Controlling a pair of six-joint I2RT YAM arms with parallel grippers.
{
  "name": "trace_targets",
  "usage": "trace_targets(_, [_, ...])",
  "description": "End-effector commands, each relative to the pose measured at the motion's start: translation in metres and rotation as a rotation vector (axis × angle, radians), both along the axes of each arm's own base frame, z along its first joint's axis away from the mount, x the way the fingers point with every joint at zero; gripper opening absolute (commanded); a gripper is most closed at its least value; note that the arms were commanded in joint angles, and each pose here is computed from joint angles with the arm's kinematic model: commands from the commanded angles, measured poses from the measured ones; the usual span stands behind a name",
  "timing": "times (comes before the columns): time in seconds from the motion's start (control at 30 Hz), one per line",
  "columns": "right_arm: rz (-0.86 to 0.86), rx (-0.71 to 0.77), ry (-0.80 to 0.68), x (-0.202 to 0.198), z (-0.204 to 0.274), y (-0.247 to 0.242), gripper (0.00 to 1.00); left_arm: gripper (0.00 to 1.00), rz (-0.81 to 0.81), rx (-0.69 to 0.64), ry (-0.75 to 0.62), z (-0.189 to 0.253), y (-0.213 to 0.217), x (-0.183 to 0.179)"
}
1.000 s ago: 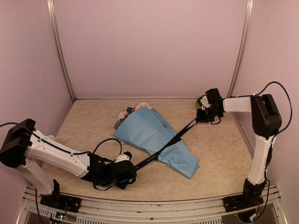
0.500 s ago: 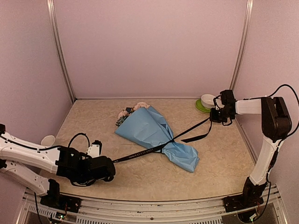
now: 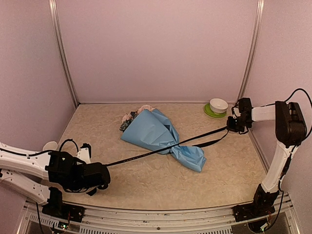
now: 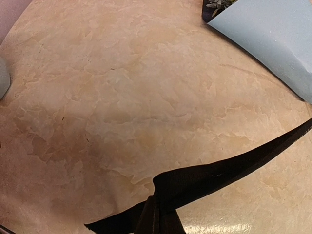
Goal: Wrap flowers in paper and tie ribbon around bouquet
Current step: Tie the ribbon around the folded bouquet.
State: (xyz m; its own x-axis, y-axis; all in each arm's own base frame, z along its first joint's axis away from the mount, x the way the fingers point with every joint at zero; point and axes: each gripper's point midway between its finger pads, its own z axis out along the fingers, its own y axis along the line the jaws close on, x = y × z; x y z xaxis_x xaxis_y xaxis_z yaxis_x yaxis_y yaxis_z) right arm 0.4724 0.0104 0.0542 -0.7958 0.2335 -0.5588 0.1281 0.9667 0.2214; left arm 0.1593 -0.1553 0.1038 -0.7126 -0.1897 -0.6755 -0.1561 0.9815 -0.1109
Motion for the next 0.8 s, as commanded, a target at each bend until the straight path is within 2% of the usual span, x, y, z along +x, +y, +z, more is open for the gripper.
trace_targets(0.0, [-0.186, -0.077, -0.030, 0.006, -0.002, -0.066, 0.00, 0.00, 0.028, 0.151, 0.047, -0.012, 0.037, -0.010])
trace_targets(0.17, [-0.249, -0.052, -0.034, 0.000, -0.003, -0.094, 0.00, 0.00, 0.043, 0.135, 0.042, -0.011, 0.040, -0.011])
trace_targets(0.43, [-0.174, -0.048, -0.013, -0.002, -0.015, -0.067, 0.00, 0.00, 0.039, 0.174, 0.051, -0.014, 0.041, -0.011])
trace_targets(0.5, [-0.044, 0.017, -0.049, 0.004, -0.005, -0.024, 0.00, 0.00, 0.001, 0.169, 0.049, -0.015, 0.032, -0.009])
trace_targets(0.6, [0.196, 0.049, -0.060, -0.002, 0.006, 0.065, 0.00, 0.00, -0.041, 0.170, 0.040, -0.015, 0.016, 0.003])
trace_targets(0.77, [0.547, 0.113, 0.005, -0.058, -0.001, 0.195, 0.00, 0.00, -0.080, 0.152, -0.044, 0.008, -0.008, 0.045])
